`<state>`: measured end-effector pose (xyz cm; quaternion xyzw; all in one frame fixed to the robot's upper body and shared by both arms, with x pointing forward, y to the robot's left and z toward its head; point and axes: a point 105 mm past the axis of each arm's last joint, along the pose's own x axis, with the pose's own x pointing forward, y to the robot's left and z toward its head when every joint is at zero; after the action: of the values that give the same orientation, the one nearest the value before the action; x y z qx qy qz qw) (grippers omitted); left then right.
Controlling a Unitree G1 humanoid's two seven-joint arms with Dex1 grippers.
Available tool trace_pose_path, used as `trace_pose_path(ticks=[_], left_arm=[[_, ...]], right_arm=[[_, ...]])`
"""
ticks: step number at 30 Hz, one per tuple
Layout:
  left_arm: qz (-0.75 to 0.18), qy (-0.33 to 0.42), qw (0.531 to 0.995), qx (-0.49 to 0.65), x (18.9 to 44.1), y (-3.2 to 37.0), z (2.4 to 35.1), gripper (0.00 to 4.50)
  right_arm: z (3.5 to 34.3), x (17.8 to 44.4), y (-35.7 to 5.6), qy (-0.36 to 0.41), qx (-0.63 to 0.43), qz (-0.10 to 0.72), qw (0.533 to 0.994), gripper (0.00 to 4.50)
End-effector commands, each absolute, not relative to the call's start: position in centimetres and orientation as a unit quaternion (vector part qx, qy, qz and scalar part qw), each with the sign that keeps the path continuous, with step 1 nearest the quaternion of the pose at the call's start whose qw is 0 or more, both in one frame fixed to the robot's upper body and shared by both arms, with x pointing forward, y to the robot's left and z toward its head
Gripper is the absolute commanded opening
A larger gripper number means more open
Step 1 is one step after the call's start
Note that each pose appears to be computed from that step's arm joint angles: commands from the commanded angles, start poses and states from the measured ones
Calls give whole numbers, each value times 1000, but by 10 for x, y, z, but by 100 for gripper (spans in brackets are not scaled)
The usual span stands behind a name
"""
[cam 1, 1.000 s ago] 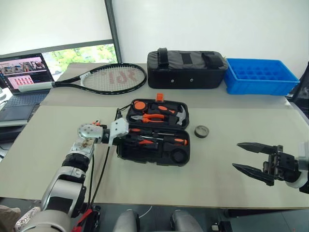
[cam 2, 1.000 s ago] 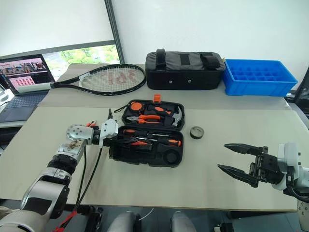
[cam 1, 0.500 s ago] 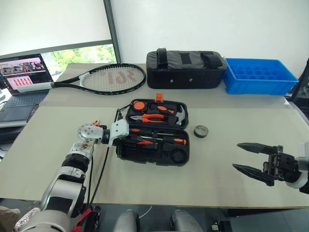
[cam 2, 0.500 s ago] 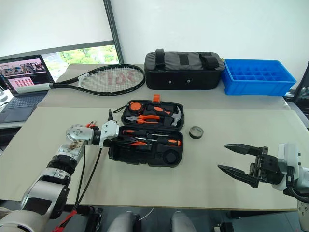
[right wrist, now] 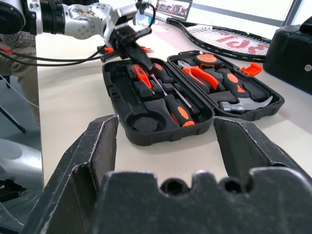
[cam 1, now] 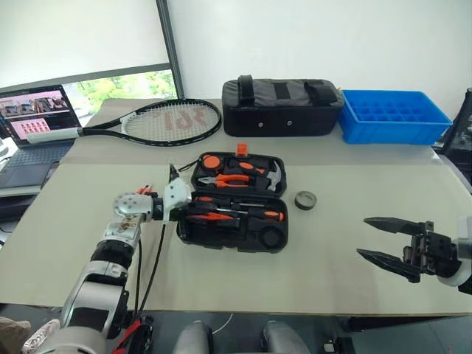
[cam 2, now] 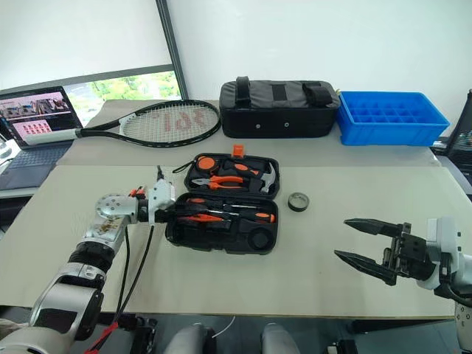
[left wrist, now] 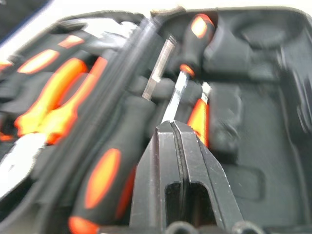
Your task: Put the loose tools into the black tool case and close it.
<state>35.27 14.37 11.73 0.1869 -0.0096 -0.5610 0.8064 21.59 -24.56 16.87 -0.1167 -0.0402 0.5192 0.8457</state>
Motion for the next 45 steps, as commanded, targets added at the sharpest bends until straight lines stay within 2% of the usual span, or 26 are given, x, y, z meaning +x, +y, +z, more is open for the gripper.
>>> trace_pose_path(ticks=[1, 3, 6, 7, 8, 9, 12, 14, 16, 24, 33, 36, 40, 42, 44, 45], left_arm=[[-483, -47, 860, 155, 354, 172, 156, 26], [-430, -51, 890, 142, 351, 191, 167, 72], [-353, -53, 924, 133, 347, 216, 177, 181], [-321, -52, 937, 126, 345, 228, 180, 201], [-290, -51, 948, 123, 343, 239, 182, 256], [-258, -50, 957, 125, 341, 249, 183, 279], [-158, -15, 977, 144, 336, 281, 167, 390], [-132, 20, 978, 158, 330, 288, 149, 450], [-120, 38, 981, 148, 327, 288, 138, 450], [-69, 86, 984, 141, 328, 298, 117, 450], [-114, 212, 967, 89, 329, 295, 70, 450], [-83, 221, 969, 67, 335, 306, 67, 381], [-81, 193, 977, 32, 341, 304, 76, 245], [-91, 159, 983, 10, 347, 300, 91, 181], [-117, 128, 984, 33, 350, 294, 106, 180], [-152, 98, 982, 60, 352, 284, 124, 179]], right_arm=[[179, 222, -244, -64, -125, 529, 837, 360], [179, 228, -244, -69, -117, 531, 836, 360], [180, 232, -244, -69, -118, 541, 830, 360], [182, 235, -243, -71, -114, 545, 827, 360], [183, 236, -243, -68, -110, 552, 824, 360], [184, 238, -243, -63, -108, 557, 821, 360], [185, 248, -241, -44, -95, 563, 820, 360], [187, 254, -238, -47, -102, 564, 818, 409], [186, 257, -236, -45, -109, 569, 814, 442], [183, 259, -242, -43, -142, 570, 808, 442], [180, 254, -248, -36, -148, 567, 809, 442], [179, 251, -251, -38, -150, 562, 812, 450], [177, 248, -255, -38, -151, 556, 816, 450], [177, 246, -256, -39, -150, 554, 818, 450], [177, 245, -258, -42, -149, 552, 819, 450], [178, 244, -259, -46, -145, 552, 820, 450]])
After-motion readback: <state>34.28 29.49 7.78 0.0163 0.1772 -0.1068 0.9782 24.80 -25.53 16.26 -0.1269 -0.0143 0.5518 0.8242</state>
